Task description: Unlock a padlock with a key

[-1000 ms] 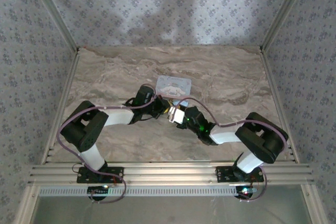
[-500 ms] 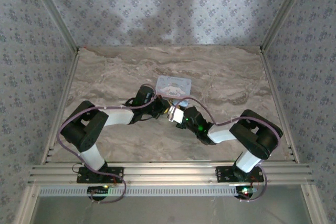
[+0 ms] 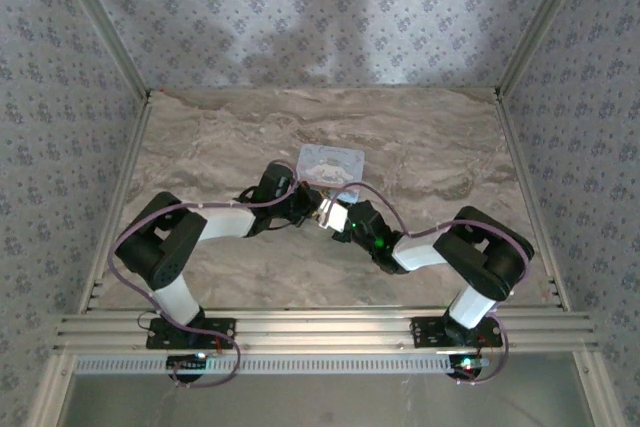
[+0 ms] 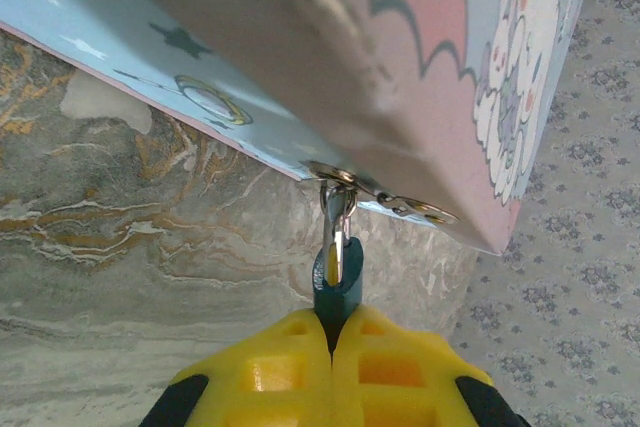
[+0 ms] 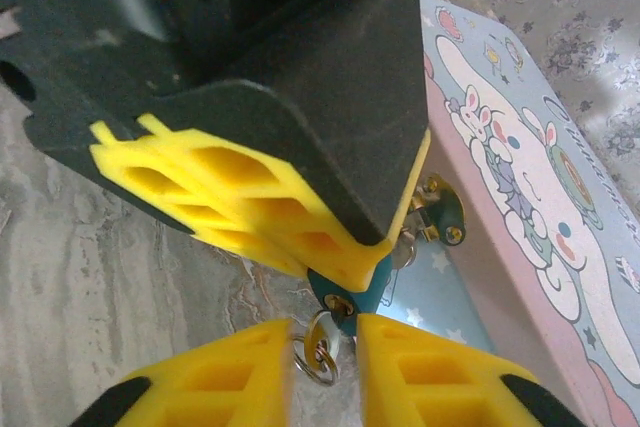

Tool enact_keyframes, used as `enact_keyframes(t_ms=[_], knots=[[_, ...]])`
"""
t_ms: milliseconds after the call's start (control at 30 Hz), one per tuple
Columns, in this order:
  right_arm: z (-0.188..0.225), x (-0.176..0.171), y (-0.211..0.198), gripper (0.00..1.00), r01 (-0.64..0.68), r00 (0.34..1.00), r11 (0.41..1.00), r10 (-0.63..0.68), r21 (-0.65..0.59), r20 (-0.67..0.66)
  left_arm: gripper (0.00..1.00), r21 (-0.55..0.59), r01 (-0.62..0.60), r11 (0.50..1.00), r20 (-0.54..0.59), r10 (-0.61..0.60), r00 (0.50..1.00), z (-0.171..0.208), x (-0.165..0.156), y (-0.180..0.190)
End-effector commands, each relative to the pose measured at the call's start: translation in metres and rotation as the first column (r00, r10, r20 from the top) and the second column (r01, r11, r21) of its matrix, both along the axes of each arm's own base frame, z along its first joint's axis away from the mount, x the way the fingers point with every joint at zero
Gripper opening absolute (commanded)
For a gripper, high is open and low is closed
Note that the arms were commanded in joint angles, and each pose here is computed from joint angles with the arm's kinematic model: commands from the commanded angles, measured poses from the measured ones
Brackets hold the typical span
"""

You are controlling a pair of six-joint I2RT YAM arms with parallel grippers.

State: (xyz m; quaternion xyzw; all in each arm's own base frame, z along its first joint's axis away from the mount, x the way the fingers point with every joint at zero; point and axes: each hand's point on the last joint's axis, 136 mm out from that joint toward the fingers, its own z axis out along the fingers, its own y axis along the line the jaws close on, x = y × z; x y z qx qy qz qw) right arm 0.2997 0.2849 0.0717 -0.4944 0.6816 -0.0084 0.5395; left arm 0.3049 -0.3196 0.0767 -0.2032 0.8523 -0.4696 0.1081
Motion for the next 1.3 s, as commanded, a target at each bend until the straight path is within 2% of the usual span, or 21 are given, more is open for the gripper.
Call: enact_keyframes(t_ms=[0, 167, 400, 633, 1100, 1267], knots=[[0.008, 0.011, 0.002, 0.16, 0.035, 0.999, 0.999, -0.035, 0.034, 0.016, 0.00, -0.054, 0.016, 0.998, 0.037, -0.014, 0.999, 0.023, 0.004, -0.011], [0.008, 0.013, 0.001, 0.07, 0.050, 0.999, 0.998, -0.051, 0.042, 0.017, 0.00, -0.057, 0.015, 0.998, 0.037, -0.013, 0.999, 0.023, 0.004, -0.011], [0.007, 0.014, -0.004, 0.00, 0.077, 0.997, 0.996, -0.078, 0.051, 0.011, 0.00, -0.055, 0.015, 0.998, 0.036, -0.013, 0.999, 0.022, 0.003, -0.010], [0.010, 0.015, -0.005, 0.00, 0.103, 0.995, 0.989, -0.101, 0.104, -0.021, 0.00, -0.053, 0.009, 0.999, 0.035, -0.008, 0.999, 0.021, 0.003, -0.009], [0.006, 0.014, 0.001, 0.00, 0.186, 0.970, 0.921, -0.116, 0.343, -0.213, 0.00, -0.045, 0.010, 0.999, 0.030, -0.009, 1.000, 0.018, 0.001, -0.009], [0.001, 0.013, -0.001, 0.00, 0.196, 0.965, 0.916, -0.116, 0.350, -0.235, 0.00, -0.044, 0.010, 0.999, 0.029, -0.009, 1.000, 0.017, 0.001, -0.010]])
